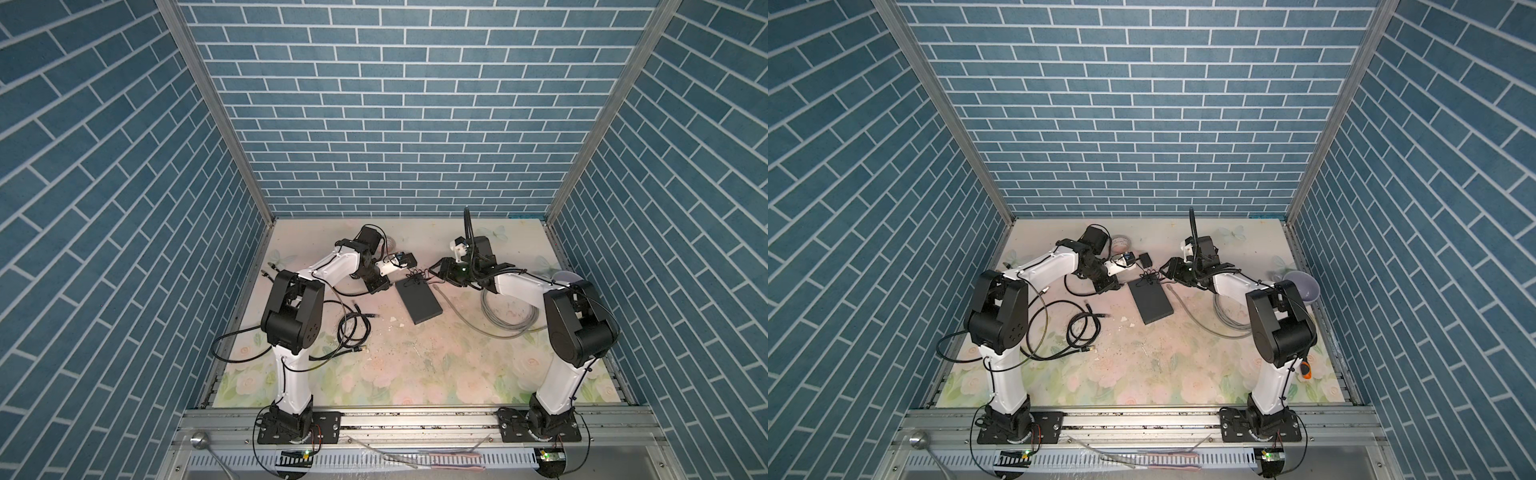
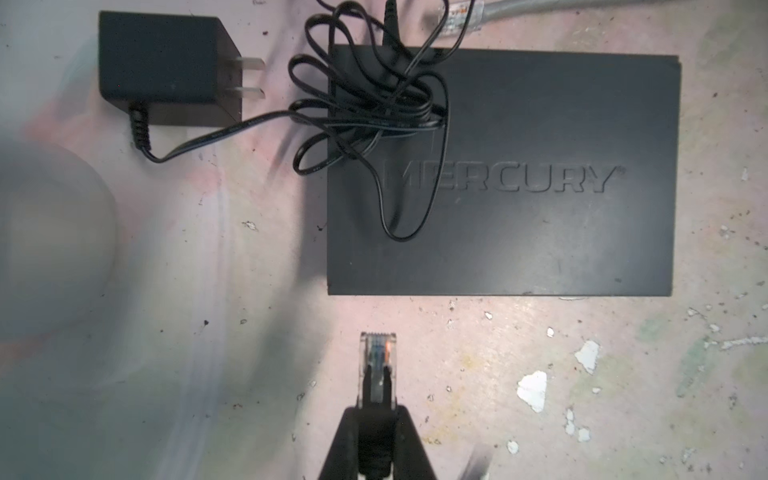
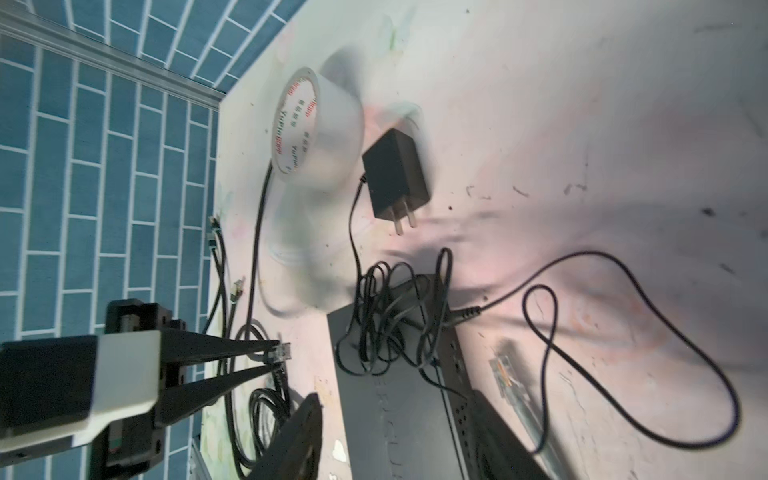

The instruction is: Insert the plug into the switch port

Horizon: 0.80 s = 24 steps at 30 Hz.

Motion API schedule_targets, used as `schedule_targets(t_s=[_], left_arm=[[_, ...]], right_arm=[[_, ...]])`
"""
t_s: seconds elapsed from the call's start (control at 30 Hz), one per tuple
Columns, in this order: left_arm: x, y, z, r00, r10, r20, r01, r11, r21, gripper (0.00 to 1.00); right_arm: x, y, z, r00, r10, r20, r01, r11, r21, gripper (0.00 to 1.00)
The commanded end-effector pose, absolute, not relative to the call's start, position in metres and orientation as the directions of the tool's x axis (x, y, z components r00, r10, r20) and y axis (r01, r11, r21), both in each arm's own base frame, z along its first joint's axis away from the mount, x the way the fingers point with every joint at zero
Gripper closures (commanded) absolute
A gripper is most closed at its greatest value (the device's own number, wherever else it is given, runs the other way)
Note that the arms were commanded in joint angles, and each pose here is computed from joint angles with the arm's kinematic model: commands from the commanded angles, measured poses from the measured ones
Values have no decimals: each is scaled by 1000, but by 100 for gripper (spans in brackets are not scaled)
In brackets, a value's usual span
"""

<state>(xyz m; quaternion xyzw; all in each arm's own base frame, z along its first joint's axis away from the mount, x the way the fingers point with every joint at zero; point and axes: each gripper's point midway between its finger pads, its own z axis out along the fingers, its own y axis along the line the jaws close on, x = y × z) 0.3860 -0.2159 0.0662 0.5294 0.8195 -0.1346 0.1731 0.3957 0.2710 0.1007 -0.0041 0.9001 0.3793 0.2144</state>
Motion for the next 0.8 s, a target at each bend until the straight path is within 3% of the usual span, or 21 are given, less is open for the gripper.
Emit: schedule_targets(t_s=[0.0, 0.43, 0.77], left_arm=[[371, -202, 41, -406, 848, -341, 911, 405, -76, 96], [385, -208, 14, -439, 860, -261, 890, 455, 2, 95], [395, -223, 31, -438, 828, -352, 880, 474, 21, 95]], right_arm=[[387, 264, 85, -906, 79, -415, -209, 770, 603, 42], [390, 293, 71, -895, -30, -445, -316, 748, 584, 35], [390, 303, 67, -892, -63, -447, -341, 744, 575, 35]])
